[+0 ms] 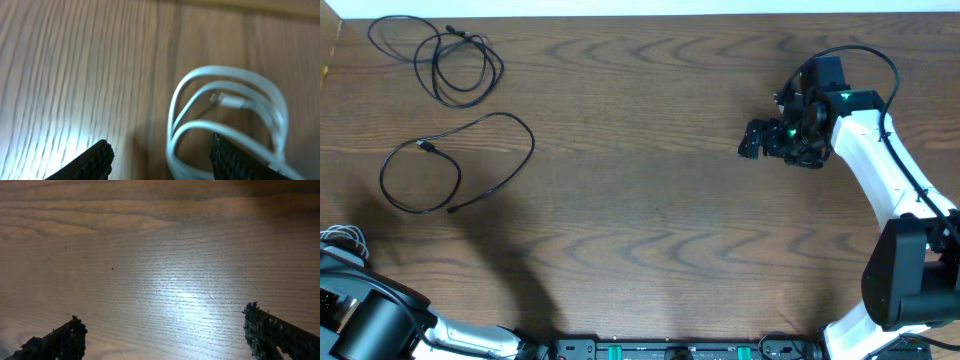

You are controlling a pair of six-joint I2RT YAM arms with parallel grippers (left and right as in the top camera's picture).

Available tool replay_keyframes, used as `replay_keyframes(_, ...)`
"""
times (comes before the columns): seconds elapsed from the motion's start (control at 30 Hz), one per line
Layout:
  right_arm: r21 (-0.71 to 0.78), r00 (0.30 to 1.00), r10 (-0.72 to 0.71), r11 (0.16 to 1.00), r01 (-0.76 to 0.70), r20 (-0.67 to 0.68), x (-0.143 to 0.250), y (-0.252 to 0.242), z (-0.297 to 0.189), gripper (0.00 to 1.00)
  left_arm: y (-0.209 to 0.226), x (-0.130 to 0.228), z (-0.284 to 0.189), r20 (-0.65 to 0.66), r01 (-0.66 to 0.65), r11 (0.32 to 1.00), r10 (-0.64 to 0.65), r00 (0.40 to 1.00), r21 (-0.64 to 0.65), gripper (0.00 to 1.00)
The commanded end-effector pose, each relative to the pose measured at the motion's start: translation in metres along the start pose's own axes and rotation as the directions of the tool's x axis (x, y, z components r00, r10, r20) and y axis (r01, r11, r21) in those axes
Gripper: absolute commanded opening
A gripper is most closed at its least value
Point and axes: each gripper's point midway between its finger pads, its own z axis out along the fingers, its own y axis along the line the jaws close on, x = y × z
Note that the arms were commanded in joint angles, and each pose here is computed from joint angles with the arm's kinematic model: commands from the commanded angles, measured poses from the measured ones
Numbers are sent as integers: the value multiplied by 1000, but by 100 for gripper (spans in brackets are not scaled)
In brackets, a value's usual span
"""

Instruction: Untangle cables

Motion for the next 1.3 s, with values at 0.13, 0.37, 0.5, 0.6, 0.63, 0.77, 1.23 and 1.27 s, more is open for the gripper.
replay_keyframes(0.13,-8,1000,0,1000,0,-4,2,5,1,99,11,20,-2,-82,-29,999,26,996,-34,74)
replay_keyframes(0.37,-8,1000,-4,1000,4,-3,2,5,1,99,0,-7,-32,-21,-3,1000,4,1000,26,96)
replay_keyframes(0.5,-11,1000,-8,1000,8,7,0,6,1,99,-15,-28,-58,24,21,993,-24,999,118,96)
replay_keyframes(0.6,-12,1000,-9,1000,9,12,-1,6,1,99,-24,-29,-76,8,22,983,-24,1000,182,96)
replay_keyframes(0.63,-12,1000,-9,1000,9,12,-2,6,1,99,-24,-28,-80,0,21,982,-22,1000,187,96)
replay_keyframes(0.77,-11,1000,-16,1000,16,7,0,6,1,99,-18,-26,-88,-16,18,985,-15,1000,171,96)
replay_keyframes(1.23,-10,999,-32,999,32,3,1,5,1,94,-35,-23,-117,-32,20,969,-12,999,248,98)
replay_keyframes(1.27,-9,1000,-31,999,31,-1,2,5,1,91,-40,-29,-124,-3,15,963,-15,1000,271,98)
